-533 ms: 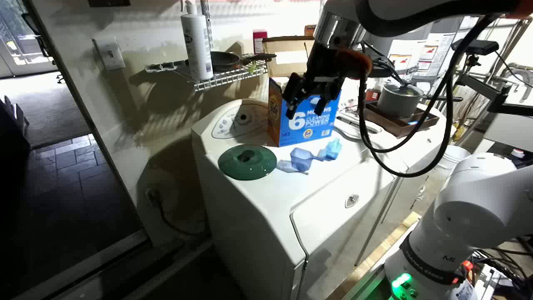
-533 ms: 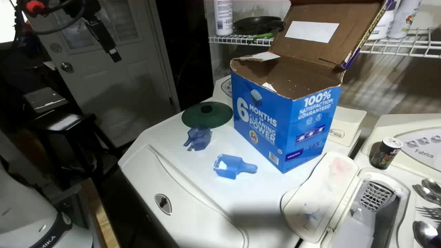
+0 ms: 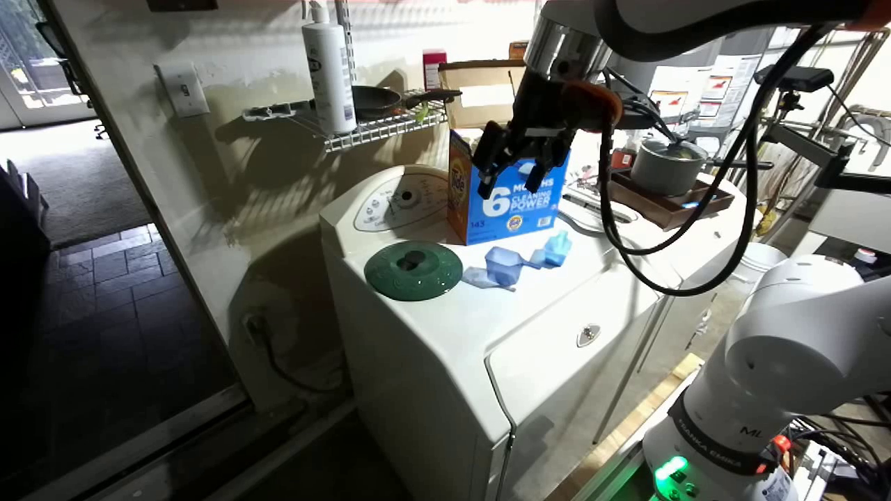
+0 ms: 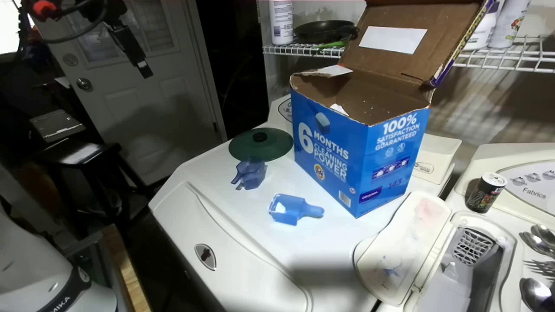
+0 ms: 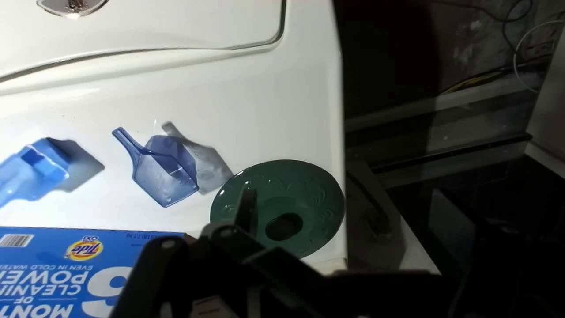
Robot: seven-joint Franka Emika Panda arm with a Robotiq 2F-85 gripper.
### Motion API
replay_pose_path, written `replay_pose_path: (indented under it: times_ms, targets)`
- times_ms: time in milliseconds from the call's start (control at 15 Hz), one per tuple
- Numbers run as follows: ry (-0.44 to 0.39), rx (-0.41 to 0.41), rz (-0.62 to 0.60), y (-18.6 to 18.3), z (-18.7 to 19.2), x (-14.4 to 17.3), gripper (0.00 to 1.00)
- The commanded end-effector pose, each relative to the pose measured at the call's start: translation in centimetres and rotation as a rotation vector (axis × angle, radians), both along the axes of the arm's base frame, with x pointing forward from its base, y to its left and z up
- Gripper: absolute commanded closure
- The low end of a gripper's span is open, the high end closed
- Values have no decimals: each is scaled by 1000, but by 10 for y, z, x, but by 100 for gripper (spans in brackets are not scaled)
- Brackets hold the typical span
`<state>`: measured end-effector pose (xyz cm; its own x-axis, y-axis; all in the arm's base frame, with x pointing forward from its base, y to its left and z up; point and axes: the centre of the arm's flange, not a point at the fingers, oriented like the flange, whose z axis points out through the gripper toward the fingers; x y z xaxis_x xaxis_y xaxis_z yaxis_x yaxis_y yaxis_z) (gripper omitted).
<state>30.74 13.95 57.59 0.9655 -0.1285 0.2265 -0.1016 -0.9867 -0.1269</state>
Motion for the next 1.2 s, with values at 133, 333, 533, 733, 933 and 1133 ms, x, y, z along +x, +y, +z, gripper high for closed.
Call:
replay_pose_path:
  times_ms: [133,333,533,733,933,1133]
  targets:
    - [17,-14,59,4,6,3,0]
    - [-26,-82,26,-24,14,-4,0]
    - [-73,-160,-48,-62,23,-11,0]
    - [-106,-176,-104,-98,32,-16,0]
    - [-95,-146,-93,-82,30,-5,0]
    - [-91,-155,-84,-76,28,-4,0]
